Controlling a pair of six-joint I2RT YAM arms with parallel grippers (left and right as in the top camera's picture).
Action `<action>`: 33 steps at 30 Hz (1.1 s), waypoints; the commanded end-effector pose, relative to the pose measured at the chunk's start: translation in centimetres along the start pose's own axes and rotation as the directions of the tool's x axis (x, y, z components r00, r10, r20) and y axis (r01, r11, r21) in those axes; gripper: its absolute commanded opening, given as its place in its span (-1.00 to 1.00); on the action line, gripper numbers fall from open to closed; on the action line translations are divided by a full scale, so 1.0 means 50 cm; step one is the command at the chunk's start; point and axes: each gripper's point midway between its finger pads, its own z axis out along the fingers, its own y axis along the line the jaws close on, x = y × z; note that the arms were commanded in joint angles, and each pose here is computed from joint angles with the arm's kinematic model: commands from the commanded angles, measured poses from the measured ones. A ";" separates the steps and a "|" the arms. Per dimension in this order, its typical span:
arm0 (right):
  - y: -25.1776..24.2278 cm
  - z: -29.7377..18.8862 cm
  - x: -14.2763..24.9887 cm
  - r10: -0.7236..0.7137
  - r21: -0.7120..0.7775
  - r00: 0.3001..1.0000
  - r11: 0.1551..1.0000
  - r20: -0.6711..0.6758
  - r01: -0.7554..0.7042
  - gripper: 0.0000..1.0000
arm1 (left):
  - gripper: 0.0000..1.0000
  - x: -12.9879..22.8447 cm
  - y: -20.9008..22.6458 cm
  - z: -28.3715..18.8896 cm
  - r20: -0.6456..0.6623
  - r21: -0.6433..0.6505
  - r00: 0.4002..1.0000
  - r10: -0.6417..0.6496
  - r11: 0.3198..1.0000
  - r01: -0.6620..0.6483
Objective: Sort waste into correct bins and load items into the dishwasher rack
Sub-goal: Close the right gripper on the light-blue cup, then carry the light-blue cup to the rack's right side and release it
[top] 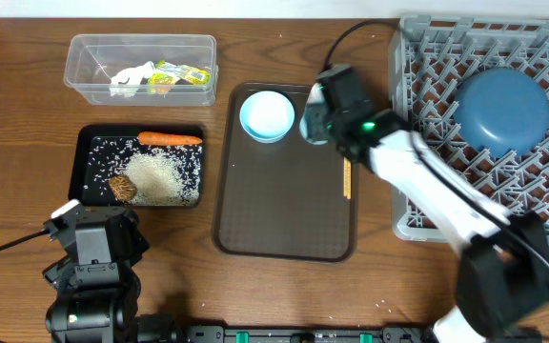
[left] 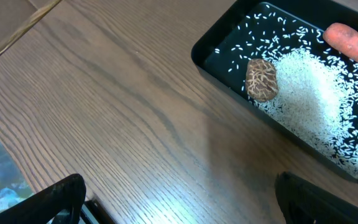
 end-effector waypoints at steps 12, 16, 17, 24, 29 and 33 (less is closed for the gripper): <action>-0.483 -0.265 -0.128 0.252 0.336 0.924 0.877 0.288 -0.344 0.16 | 0.96 0.002 0.005 0.002 0.001 -0.016 1.000 0.018 1.000 -0.018; -0.623 -0.308 -0.101 0.367 0.403 0.861 0.771 0.352 -0.493 0.16 | 0.95 0.002 0.005 0.002 0.000 -0.016 1.000 0.018 1.000 -0.018; -0.663 -0.324 -0.090 0.390 0.422 0.842 0.737 0.372 -0.528 0.16 | 0.96 0.002 0.005 0.002 0.000 -0.016 1.000 0.018 1.000 -0.018; -0.831 -0.405 -0.035 0.454 0.488 0.750 0.572 0.481 -0.659 0.17 | 0.96 0.002 0.005 0.002 0.001 -0.016 1.000 0.018 1.000 -0.018; -0.904 -0.422 0.015 0.497 0.517 0.712 0.490 0.496 -0.702 0.21 | 0.96 0.002 0.005 0.002 0.001 -0.016 1.000 0.018 1.000 -0.018; -0.928 -0.395 0.043 0.531 0.534 0.707 0.468 0.467 -0.704 0.37 | 0.95 0.002 0.005 0.002 0.001 -0.016 1.000 0.018 1.000 -0.018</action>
